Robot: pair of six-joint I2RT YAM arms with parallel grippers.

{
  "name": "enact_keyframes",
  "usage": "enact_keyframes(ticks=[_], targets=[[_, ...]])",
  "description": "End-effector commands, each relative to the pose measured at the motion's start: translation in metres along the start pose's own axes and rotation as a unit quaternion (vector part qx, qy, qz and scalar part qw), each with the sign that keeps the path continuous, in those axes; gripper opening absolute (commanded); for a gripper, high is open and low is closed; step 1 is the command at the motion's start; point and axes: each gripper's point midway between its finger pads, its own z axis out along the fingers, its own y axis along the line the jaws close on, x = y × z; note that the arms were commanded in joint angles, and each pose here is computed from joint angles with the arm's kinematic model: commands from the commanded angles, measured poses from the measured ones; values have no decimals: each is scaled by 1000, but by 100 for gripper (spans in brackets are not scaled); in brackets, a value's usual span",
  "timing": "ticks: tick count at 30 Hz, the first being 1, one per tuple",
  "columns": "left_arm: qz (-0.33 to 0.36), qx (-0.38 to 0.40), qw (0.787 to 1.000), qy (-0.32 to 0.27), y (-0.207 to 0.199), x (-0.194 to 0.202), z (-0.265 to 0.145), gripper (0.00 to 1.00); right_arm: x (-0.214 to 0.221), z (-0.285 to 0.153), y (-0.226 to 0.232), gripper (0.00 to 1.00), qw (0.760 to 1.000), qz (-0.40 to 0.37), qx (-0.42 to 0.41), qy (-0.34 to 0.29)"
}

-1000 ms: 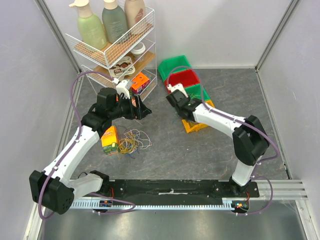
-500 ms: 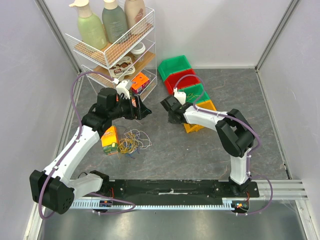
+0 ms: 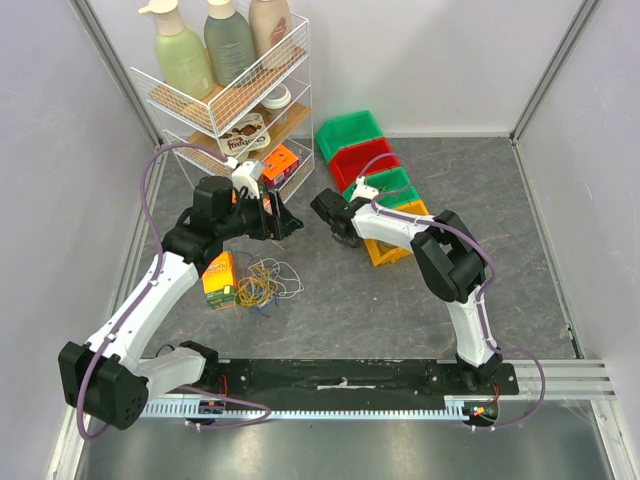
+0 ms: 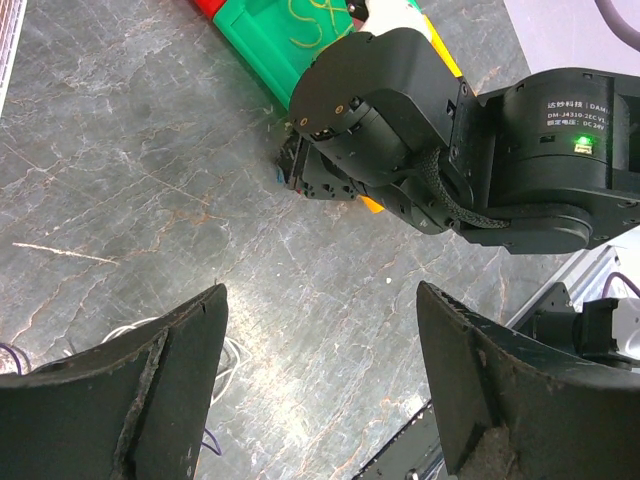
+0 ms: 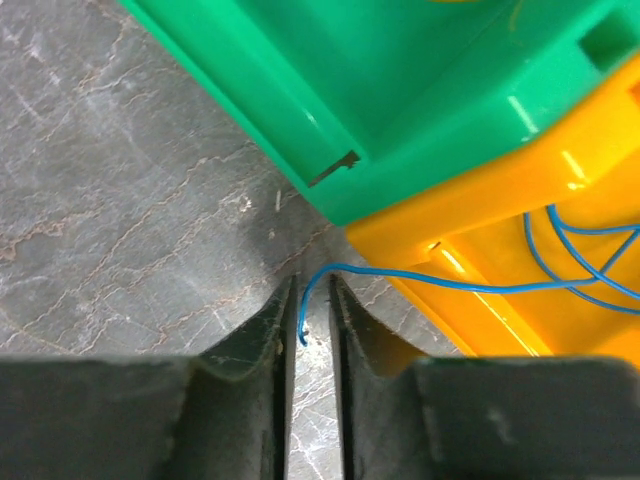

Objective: Untangle the cables

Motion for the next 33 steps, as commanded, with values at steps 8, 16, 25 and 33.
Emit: enact_keyframes(ticks=[8,16,25,33], targets=[[1,14,1000,-26,-8,-12,-5,82,-31,-29,3,0,994,-40,-76,-63],[-4,12,1000,-20,-5,-11,-1,82,-79,-64,-52,0,992,-13,-100,-78],[-9,-5,1000,-7,6,-5,7,81,-89,-14,-100,2,995,-29,-92,0],[-10,-29,1000,2,18,-1,12,81,-117,-40,-89,48,981,-119,-145,-41]])
